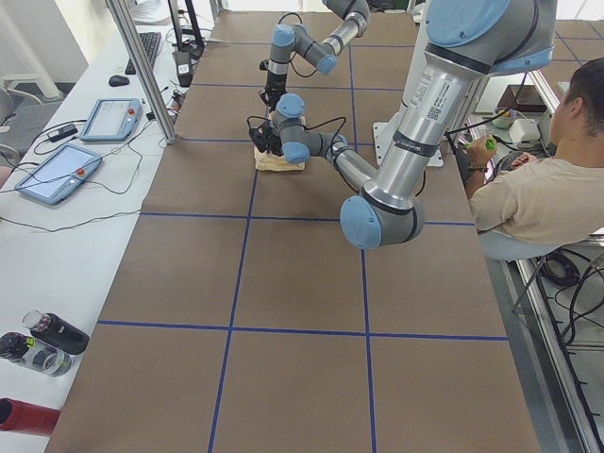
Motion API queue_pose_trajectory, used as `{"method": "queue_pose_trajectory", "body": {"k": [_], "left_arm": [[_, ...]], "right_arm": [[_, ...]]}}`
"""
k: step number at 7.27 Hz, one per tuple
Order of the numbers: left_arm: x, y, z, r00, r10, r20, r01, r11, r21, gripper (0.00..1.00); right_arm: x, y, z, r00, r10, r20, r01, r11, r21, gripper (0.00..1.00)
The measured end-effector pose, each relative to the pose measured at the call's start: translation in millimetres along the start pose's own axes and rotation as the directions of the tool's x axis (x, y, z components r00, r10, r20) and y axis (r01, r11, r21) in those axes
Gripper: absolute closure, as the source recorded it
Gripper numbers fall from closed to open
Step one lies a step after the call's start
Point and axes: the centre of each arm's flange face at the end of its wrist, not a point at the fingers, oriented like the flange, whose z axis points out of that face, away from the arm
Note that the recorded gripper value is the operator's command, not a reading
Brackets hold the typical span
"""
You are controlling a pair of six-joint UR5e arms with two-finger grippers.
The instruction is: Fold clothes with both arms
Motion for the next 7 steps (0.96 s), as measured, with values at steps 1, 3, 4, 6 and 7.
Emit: {"method": "queue_pose_trajectory", "body": {"k": [1,3,4,6,7], "left_arm": [[3.2,-7.6,7.9,1.0,-0.005,0.002,0.005,1.0,0.011,0.96],[8.6,-36.1,27.3,1.0,-0.017,-0.011,0.018,0.999,0.039,0.64],[18.1,-53.5,38.7,0.999,-0.024,-0.022,0.026,0.998,0.062,0.01],[38.2,-85.5,41.9,0.997,-0.025,-0.066,0.033,0.992,0.124,0.0],[45.1,-98.4,36.2,0.997,-0.015,-0.081,0.027,0.989,0.146,0.0]], "right_arm": [[-8.3,-2.9,9.7,1.0,-0.001,0.003,0.001,1.0,0.001,0.88],[-44.6,-8.8,23.8,1.0,0.003,0.005,-0.003,1.0,0.027,0.01],[-63.6,-15.9,34.9,1.0,-0.012,0.013,0.012,0.999,0.036,0.0],[-105.9,-32.8,47.9,0.996,-0.051,0.069,0.049,0.998,0.032,0.0],[-124.0,-47.6,39.7,0.994,-0.068,0.083,0.066,0.997,0.03,0.0]]}}
